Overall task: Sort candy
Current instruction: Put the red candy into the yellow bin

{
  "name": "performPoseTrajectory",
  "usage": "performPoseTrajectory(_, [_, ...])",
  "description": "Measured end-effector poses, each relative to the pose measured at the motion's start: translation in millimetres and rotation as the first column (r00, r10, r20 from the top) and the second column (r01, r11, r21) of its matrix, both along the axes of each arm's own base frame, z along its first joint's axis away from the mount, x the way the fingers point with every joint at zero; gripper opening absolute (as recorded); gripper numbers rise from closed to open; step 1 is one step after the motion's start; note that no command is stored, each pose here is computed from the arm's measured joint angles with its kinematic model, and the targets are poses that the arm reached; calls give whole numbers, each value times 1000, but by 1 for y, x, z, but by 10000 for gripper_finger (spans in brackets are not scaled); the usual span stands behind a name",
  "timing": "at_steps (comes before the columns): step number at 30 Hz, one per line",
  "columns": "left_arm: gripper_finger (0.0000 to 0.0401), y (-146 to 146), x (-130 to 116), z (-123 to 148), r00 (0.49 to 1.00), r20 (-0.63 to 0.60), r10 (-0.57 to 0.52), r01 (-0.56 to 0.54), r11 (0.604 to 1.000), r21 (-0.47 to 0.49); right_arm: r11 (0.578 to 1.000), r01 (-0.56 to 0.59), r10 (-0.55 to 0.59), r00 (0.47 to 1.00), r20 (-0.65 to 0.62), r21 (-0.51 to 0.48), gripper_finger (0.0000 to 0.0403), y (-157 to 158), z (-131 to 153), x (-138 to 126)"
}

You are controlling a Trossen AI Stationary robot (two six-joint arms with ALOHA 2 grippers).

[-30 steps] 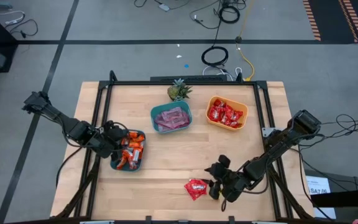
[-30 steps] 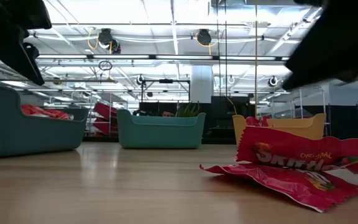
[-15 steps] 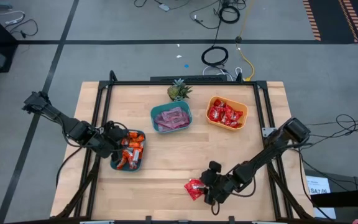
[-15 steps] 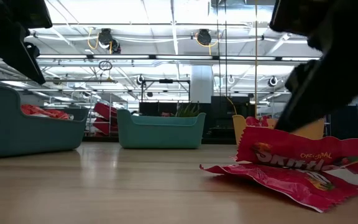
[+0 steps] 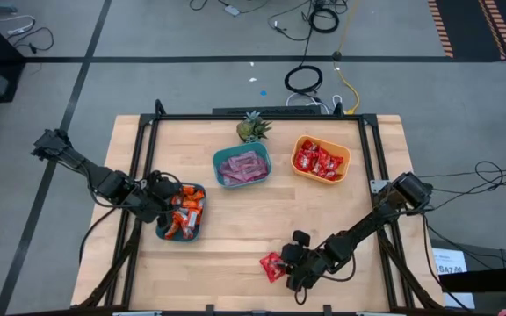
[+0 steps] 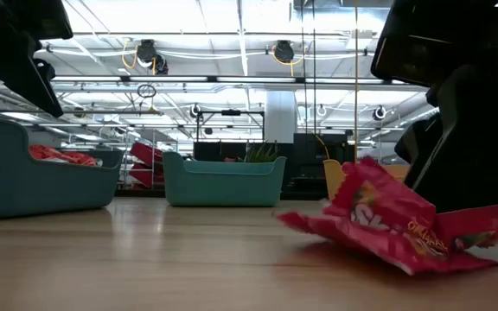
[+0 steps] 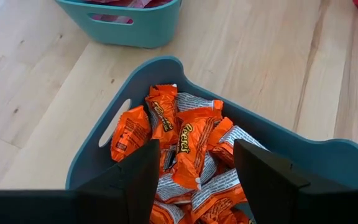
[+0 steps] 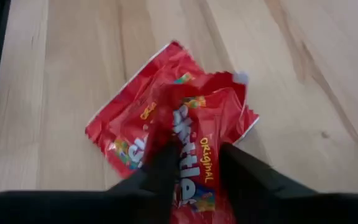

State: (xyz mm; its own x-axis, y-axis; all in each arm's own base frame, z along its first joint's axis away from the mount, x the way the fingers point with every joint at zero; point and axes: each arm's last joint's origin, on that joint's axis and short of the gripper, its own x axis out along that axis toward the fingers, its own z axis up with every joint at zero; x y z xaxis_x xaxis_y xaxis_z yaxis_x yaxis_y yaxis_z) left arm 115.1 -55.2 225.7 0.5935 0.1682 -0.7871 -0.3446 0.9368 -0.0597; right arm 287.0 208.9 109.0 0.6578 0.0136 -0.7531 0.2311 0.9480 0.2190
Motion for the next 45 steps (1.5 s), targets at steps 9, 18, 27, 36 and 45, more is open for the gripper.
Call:
performPoseTrajectory(9, [215, 0, 0, 0, 1000, 0, 0, 0, 1000, 0, 998, -59, 59, 998, 16, -9, 19, -3, 22, -5])
performPoseTrajectory(18, [215, 0, 0, 0, 1000, 1, 0, 0, 1000, -1, 999, -34, 37, 992, 119, -29, 9, -11, 65, -13])
performPoseTrajectory(27, [215, -8, 12, 7, 990, 113, -86, 87, 996, -3, 963, 223, -188, 958, 218, -149, 8, -49, 117, -39])
performPoseTrajectory(36, [215, -19, 31, 10, 960, 196, -199, 192, 980, 53, 876, 457, -438, 887, 143, -153, 2, -113, 144, -59])
performPoseTrajectory(45, [215, -22, 35, 9, 958, 212, -193, 188, 981, 43, 763, 617, -628, 778, 5, -193, 1, -176, 156, -78])
